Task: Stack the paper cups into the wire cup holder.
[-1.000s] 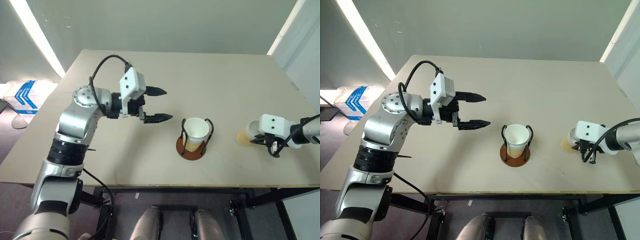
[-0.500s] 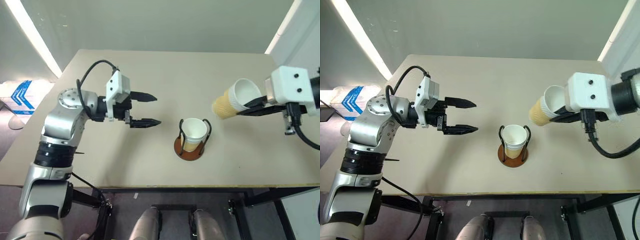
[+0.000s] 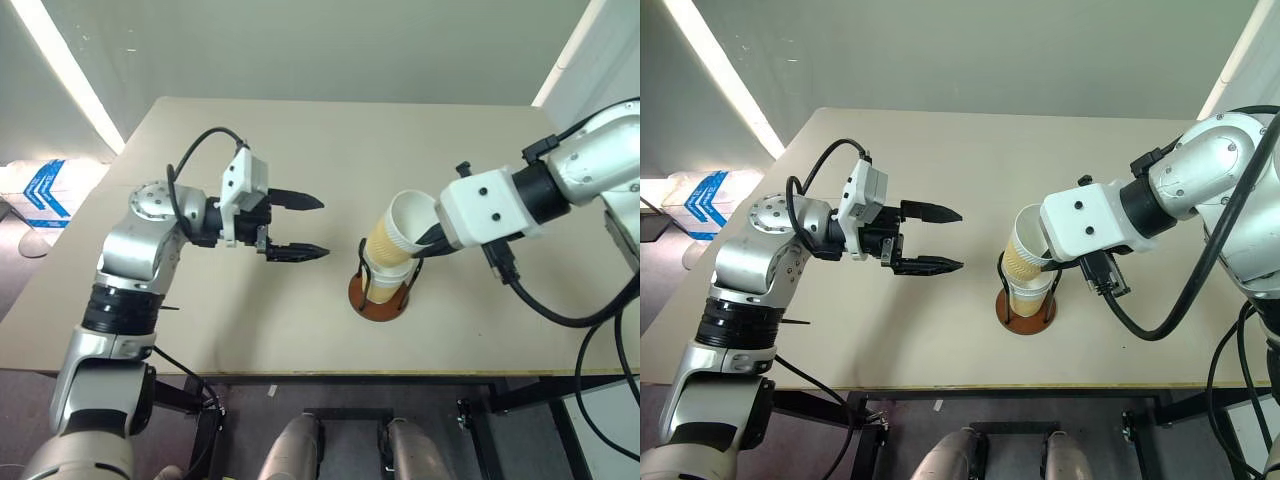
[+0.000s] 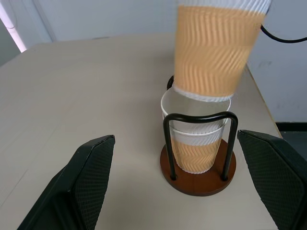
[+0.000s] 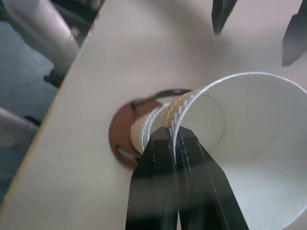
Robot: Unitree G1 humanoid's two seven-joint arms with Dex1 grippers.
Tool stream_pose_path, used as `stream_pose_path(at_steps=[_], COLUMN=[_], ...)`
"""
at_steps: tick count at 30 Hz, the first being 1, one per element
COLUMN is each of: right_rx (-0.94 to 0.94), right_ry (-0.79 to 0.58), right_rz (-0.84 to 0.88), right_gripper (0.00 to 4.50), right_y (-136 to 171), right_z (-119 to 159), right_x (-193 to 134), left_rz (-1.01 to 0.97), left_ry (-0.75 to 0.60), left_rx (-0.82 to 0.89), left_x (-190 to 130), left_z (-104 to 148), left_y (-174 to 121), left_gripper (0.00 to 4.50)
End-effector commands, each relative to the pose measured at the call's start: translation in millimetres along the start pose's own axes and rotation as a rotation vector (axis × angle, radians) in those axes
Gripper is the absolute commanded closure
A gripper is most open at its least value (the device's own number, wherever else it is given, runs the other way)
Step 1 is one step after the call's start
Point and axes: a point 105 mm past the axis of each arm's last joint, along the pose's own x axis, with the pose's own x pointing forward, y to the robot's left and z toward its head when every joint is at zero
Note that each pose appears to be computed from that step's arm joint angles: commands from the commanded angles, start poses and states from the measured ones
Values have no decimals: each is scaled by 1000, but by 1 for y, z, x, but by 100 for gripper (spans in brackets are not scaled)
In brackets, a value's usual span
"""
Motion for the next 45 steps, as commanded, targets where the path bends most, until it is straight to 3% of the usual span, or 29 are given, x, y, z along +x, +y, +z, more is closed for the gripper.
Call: stream_pose_path(at_steps=[1, 19, 22, 28, 33, 40, 45], right_rx=[-38, -66, -58, 12, 295, 722, 870], right_ry=[32, 63, 68, 18, -169, -276, -253], right_rz=[-2, 13, 4, -130, -380, -708, -884], right_gripper=[446, 446, 384, 178, 4, 4, 4], right_y=[0, 0, -2, -21, -38, -24, -9], right_z=[-3, -9, -10, -9, -16, -78, -115], right_x=[-1, 14, 13, 1, -32, -52, -43], left_rz=[-2, -9, -9, -5, 63, 230, 380], left_ry=[-20, -11, -8, 0, -18, -44, -66], left_rx=[50, 56, 55, 53, 38, -15, -33], left_x=[-1, 2, 3, 3, 0, -12, -22], left_z=[12, 11, 9, 7, 9, 6, 4], left_y=[-2, -2, -2, -3, 2, 15, 27], left_gripper=[0, 0, 0, 0, 0, 0, 0])
